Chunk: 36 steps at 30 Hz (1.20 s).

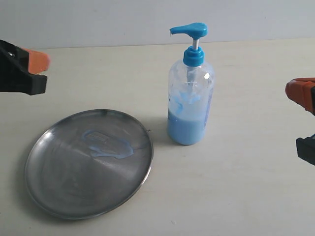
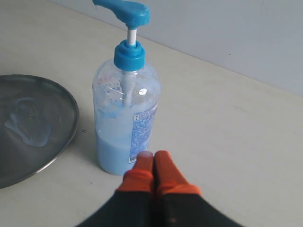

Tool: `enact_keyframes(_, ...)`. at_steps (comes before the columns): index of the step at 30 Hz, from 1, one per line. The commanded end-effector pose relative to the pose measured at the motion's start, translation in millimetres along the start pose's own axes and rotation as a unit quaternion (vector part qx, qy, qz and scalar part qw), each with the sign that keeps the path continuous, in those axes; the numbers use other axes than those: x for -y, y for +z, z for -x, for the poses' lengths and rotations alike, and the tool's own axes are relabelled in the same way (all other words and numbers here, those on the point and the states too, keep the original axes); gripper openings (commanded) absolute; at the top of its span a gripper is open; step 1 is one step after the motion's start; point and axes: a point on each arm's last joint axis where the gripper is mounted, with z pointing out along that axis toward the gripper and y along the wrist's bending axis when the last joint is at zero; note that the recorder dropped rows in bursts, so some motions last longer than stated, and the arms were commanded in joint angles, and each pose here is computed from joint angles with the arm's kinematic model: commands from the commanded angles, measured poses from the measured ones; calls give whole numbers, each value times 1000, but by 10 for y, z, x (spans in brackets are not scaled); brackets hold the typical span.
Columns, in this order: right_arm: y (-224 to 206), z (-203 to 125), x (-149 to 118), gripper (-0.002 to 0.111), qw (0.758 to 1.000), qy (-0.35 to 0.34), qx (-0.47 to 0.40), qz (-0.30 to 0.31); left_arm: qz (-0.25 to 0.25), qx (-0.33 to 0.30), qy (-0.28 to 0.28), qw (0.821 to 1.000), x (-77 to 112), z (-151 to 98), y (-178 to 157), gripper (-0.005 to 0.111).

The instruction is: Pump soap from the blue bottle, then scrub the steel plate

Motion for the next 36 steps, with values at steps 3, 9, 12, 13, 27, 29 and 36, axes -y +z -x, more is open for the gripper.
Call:
enact_keyframes(3,-3,6,0,0,1000,3,6,1,10,72,2,997,18,33,-344,0)
enact_keyframes(9,-3,6,0,0,1000,3,6,1,21,145,6,989,42,-47,-728,0)
enact_keyframes(12,-3,6,0,0,1000,3,6,1,28,185,7,982,50,-113,-902,0)
enact_keyframes(13,-3,6,0,0,1000,3,6,1,30,199,8,979,57,-146,-976,0)
enact_keyframes(27,-3,6,0,0,1000,4,5,2,31,275,14,961,108,-384,-1366,0)
enact_keyframes(29,-3,6,0,0,1000,4,5,2,31,279,12,960,109,-387,-1384,0)
enact_keyframes(36,-3,6,0,0,1000,4,5,2,28,282,5,959,113,-392,-1401,0)
